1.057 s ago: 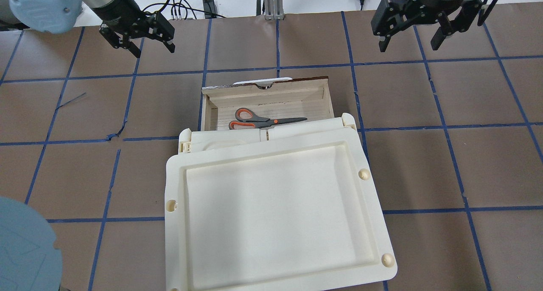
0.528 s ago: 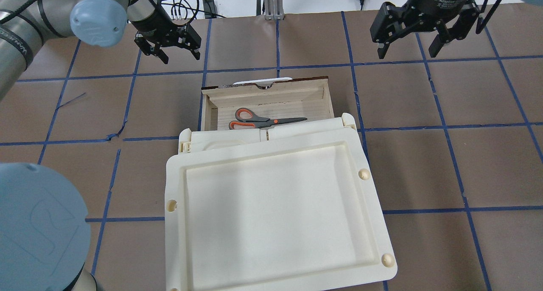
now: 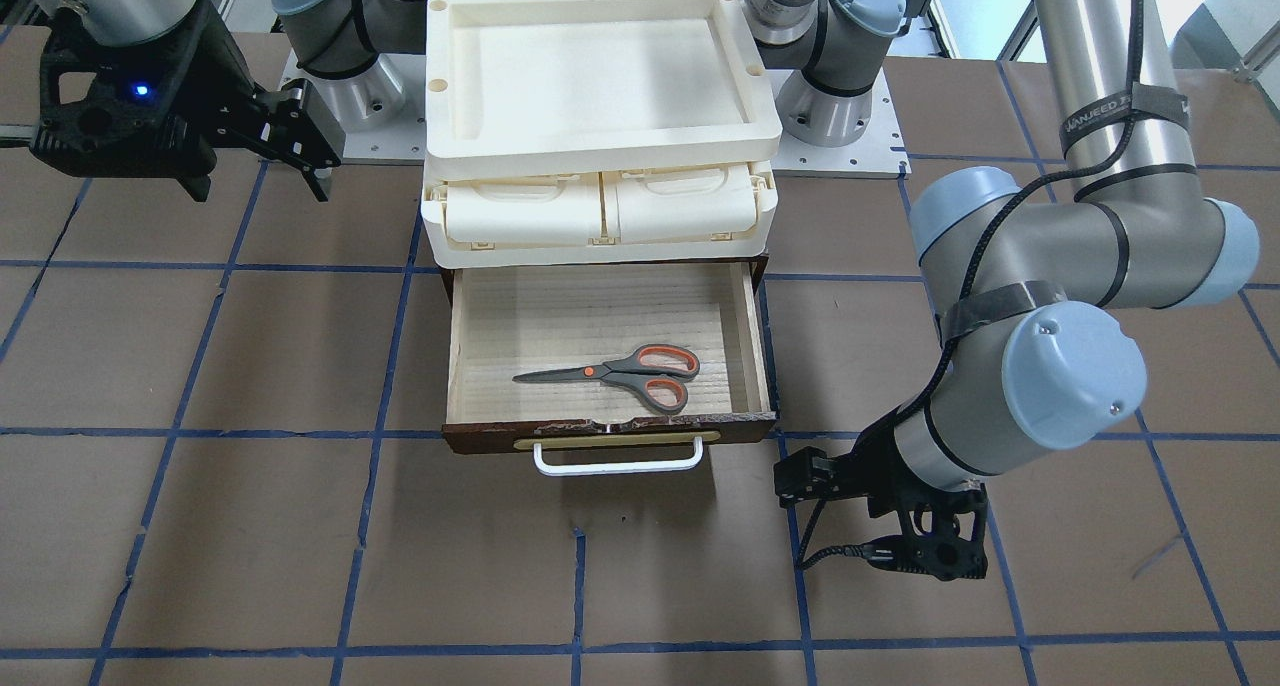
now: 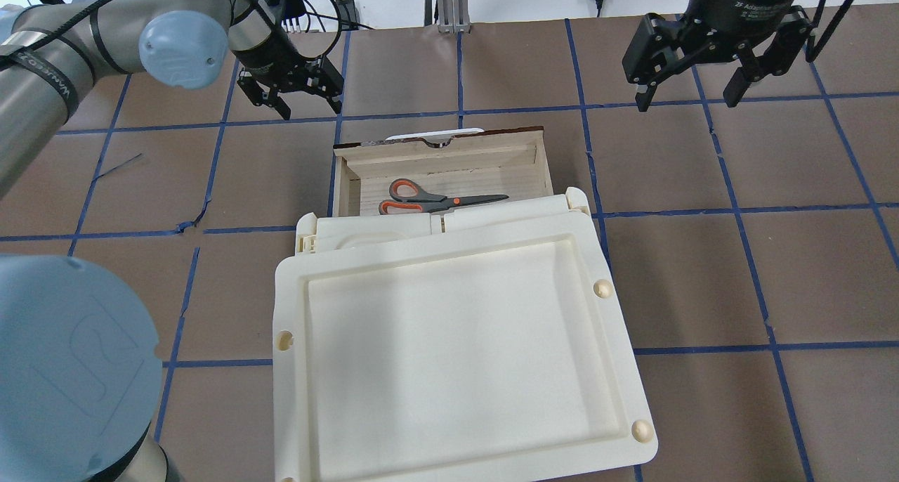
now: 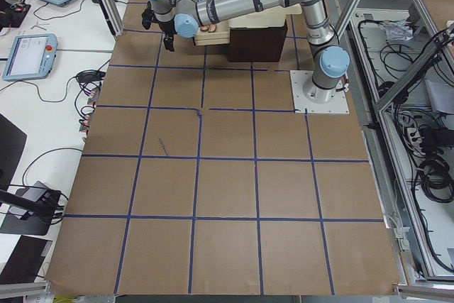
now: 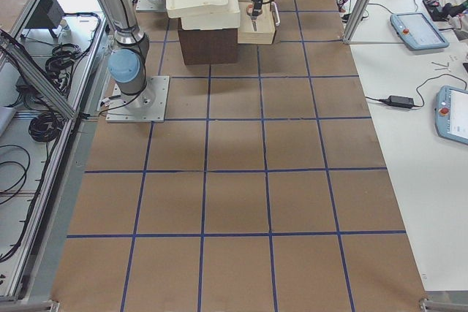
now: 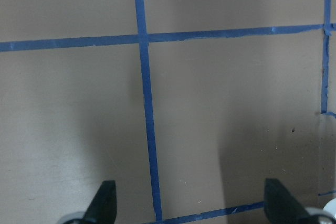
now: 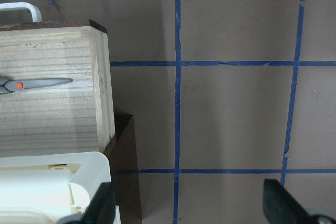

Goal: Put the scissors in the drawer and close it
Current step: 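Move the left gripper over the front edge of the open drawer, then push the drawer front away from the robot with the left gripper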

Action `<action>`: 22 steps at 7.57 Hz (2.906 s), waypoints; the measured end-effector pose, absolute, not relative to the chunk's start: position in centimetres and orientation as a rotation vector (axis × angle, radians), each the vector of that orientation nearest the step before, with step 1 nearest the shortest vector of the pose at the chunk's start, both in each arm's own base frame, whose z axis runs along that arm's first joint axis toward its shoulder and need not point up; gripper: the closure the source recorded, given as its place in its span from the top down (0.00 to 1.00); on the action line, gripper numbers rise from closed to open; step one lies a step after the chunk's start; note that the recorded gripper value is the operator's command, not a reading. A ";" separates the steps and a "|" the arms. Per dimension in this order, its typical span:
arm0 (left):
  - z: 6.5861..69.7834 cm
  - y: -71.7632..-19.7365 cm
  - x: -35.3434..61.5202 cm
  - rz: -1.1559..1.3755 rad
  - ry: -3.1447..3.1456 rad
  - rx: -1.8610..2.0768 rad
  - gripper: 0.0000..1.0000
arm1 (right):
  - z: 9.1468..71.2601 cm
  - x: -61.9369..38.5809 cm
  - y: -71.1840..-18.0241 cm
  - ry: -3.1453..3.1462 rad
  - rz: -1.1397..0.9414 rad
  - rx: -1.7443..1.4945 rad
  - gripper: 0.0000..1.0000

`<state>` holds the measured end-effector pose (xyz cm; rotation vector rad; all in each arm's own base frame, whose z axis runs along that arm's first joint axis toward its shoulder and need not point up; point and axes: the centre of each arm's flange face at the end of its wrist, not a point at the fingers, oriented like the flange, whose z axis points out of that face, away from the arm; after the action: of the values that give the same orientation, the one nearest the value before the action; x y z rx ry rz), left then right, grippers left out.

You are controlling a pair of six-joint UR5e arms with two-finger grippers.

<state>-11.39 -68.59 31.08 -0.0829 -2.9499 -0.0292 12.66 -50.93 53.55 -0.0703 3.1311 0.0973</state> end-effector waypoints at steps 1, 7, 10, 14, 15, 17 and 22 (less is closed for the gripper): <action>30.7 -68.5 -11.6 -0.042 -2.936 -0.076 1.00 | 53.9 12.6 -51.1 3.127 0.086 -0.123 1.00; 28.4 -65.7 -13.5 -0.184 -2.864 0.003 1.00 | 53.8 12.6 -53.4 3.128 -0.043 -0.115 1.00; 29.2 -64.0 -14.1 -0.292 -2.856 0.070 1.00 | 53.5 12.7 -53.4 3.128 -0.039 -0.115 1.00; 29.8 -62.0 -15.0 -0.435 -2.837 0.159 1.00 | 52.9 12.6 -52.9 3.132 -0.015 -0.111 1.00; 29.9 -61.4 -15.7 -0.470 -2.835 0.174 1.00 | 52.7 12.5 -52.9 3.135 -0.009 -0.111 1.00; 30.0 -60.1 -16.5 -0.515 -2.834 0.200 1.00 | 52.7 12.5 -52.9 3.137 -0.010 -0.110 1.00; 30.9 -58.0 -16.7 -0.631 -2.820 0.220 1.00 | 52.7 12.5 -52.9 3.136 -0.009 -0.110 1.00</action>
<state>-16.66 -58.03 30.93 0.2203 -2.8204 -0.6308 12.51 -52.86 52.71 -0.1101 3.1356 -0.0091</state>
